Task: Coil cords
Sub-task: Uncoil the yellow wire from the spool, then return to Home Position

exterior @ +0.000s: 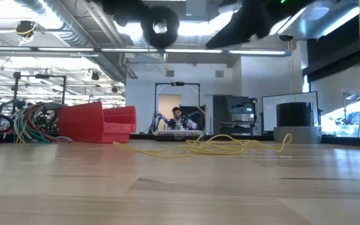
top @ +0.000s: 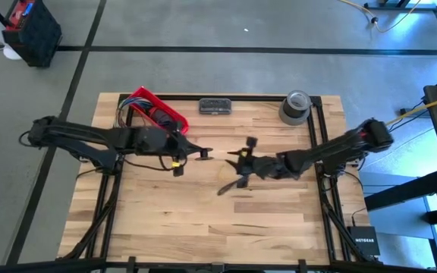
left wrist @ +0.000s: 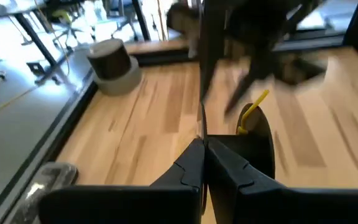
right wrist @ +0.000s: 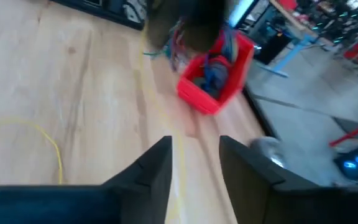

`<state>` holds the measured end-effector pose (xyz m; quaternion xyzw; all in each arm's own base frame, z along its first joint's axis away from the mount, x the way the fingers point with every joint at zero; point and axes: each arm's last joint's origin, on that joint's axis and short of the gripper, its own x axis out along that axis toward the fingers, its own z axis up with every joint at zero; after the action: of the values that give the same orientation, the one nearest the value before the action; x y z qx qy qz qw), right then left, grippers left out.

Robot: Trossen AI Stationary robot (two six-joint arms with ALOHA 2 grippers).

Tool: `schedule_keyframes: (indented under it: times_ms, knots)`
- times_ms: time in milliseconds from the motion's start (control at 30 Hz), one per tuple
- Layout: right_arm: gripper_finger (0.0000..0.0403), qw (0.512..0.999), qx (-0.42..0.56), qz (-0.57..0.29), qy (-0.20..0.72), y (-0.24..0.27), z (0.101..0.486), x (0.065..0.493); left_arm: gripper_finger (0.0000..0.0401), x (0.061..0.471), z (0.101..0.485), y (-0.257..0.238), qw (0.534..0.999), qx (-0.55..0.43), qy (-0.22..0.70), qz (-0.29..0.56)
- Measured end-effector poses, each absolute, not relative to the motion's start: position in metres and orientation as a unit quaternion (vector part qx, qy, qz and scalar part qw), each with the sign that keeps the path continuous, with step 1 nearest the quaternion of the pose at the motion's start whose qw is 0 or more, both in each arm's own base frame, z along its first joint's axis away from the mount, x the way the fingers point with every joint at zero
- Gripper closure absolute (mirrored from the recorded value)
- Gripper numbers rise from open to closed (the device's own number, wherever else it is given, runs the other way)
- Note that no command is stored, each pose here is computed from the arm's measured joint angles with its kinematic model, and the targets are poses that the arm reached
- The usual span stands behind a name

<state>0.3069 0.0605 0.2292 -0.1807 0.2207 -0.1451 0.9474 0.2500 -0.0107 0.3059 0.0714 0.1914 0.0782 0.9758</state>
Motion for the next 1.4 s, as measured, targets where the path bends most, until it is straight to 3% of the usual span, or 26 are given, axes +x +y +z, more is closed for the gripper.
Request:
schedule_keyframes:
  times_ms: [167,300,467,700,867,1067,1233,1400]
  knots:
    - [0.0256,0.937,-0.19,-0.162,0.243,0.064,0.252,0.277,0.0396,0.274,0.274,-0.012,0.958,0.098,0.255,0.083]
    - [0.0258,0.94,-0.152,-0.168,0.254,0.062,0.255,0.269,0.0396,0.293,0.239,-0.009,0.917,0.166,0.326,0.158]
    - [0.0258,0.938,-0.136,-0.146,0.285,0.063,0.234,0.268,0.0396,0.314,0.197,-0.007,0.869,0.23,0.375,0.226]
    - [0.0259,0.924,-0.154,-0.154,0.315,0.062,0.212,0.27,0.0396,0.329,0.159,-0.01,0.845,0.268,0.411,0.214]
    - [0.0259,0.929,-0.149,-0.155,0.301,0.063,0.215,0.272,0.0388,0.33,0.155,-0.016,0.846,0.271,0.41,0.207]
    - [0.0259,0.932,-0.145,-0.156,0.294,0.063,0.216,0.272,0.0321,0.325,0.157,-0.028,0.842,0.274,0.426,0.185]
    - [0.0259,0.935,-0.141,-0.156,0.285,0.063,0.219,0.272,0.0276,0.319,0.188,-0.052,0.844,0.264,0.443,0.15]
    - [0.0259,0.953,-0.116,-0.135,0.245,0.064,0.235,0.269,0.0266,0.302,0.224,-0.069,0.875,0.227,0.415,0.102]
